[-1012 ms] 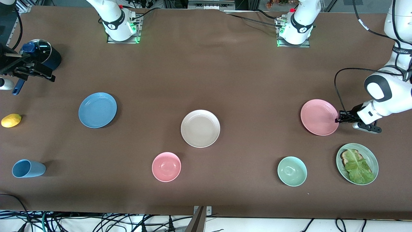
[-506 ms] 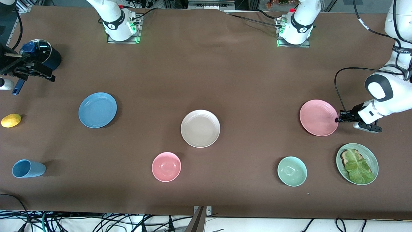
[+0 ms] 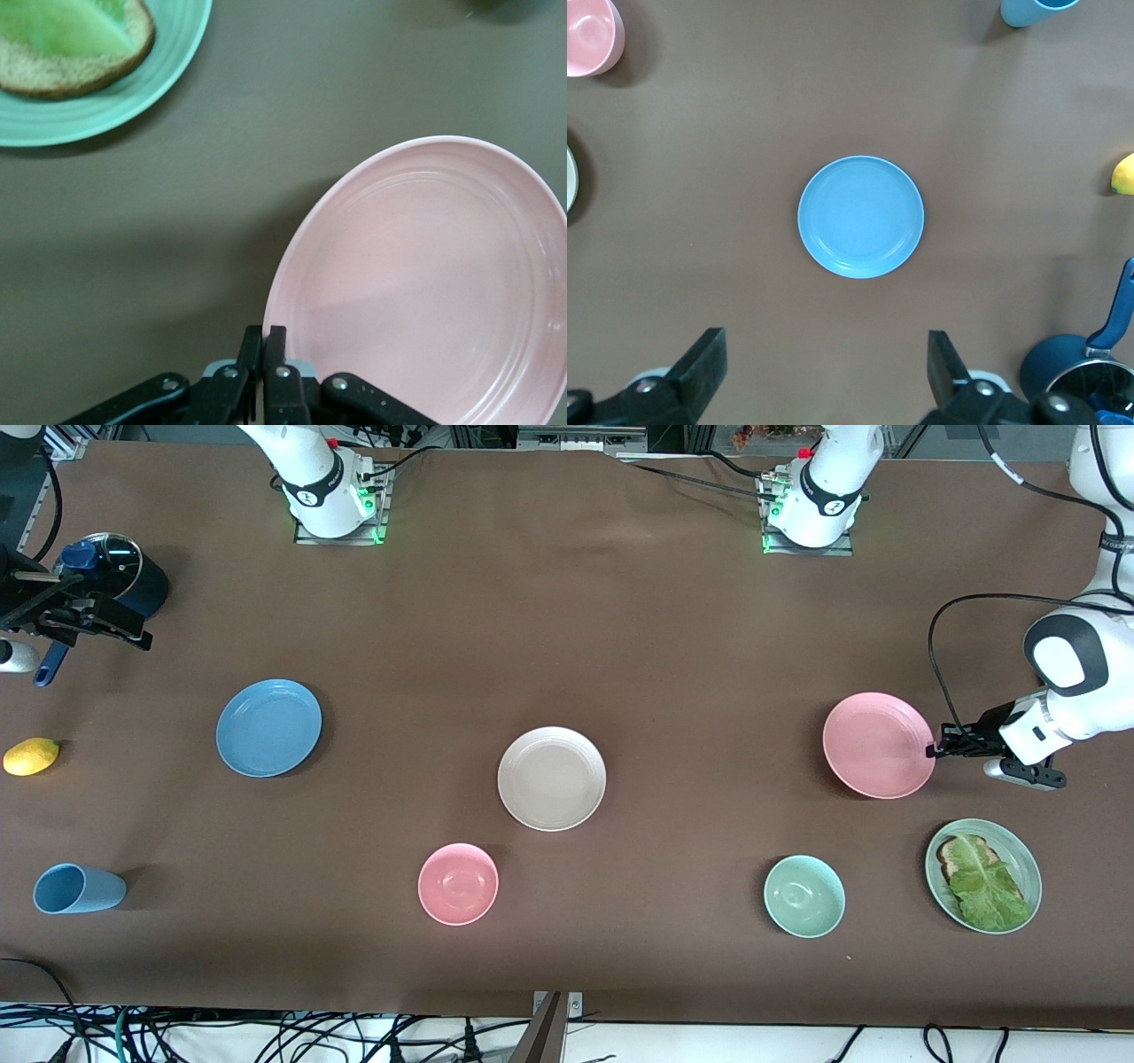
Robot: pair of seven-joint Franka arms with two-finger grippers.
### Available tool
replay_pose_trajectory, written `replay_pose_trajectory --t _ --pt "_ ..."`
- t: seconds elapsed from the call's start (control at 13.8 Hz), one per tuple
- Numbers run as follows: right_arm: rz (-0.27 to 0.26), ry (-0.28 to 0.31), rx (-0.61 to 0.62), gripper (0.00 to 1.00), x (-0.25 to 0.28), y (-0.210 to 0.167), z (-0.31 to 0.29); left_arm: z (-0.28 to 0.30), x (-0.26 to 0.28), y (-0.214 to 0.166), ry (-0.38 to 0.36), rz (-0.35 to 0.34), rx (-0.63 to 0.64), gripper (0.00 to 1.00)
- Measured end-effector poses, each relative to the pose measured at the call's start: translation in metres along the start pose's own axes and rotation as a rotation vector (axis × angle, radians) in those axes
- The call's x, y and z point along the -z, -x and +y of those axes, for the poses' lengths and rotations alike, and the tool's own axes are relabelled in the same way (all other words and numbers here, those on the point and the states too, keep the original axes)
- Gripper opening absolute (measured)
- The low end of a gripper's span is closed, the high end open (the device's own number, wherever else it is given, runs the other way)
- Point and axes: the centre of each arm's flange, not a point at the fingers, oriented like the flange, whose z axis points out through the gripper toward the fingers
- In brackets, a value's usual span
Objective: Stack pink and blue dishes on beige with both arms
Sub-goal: 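Drag the pink plate with the left gripper onto the beige plate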
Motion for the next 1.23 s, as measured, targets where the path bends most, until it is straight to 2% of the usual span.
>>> replay_pose_trajectory --t 0.72,1.23 --pt "-0.001 0.0 0.0 1.0 0.0 0.0 0.0 0.133 -0.014 -0.038 0.029 -0.032 0.088 0.04" --pt "-0.001 0.0 0.0 1.0 0.0 0.0 0.0 0.252 -0.039 -0.047 -0.022 -0.07 0.1 0.04"
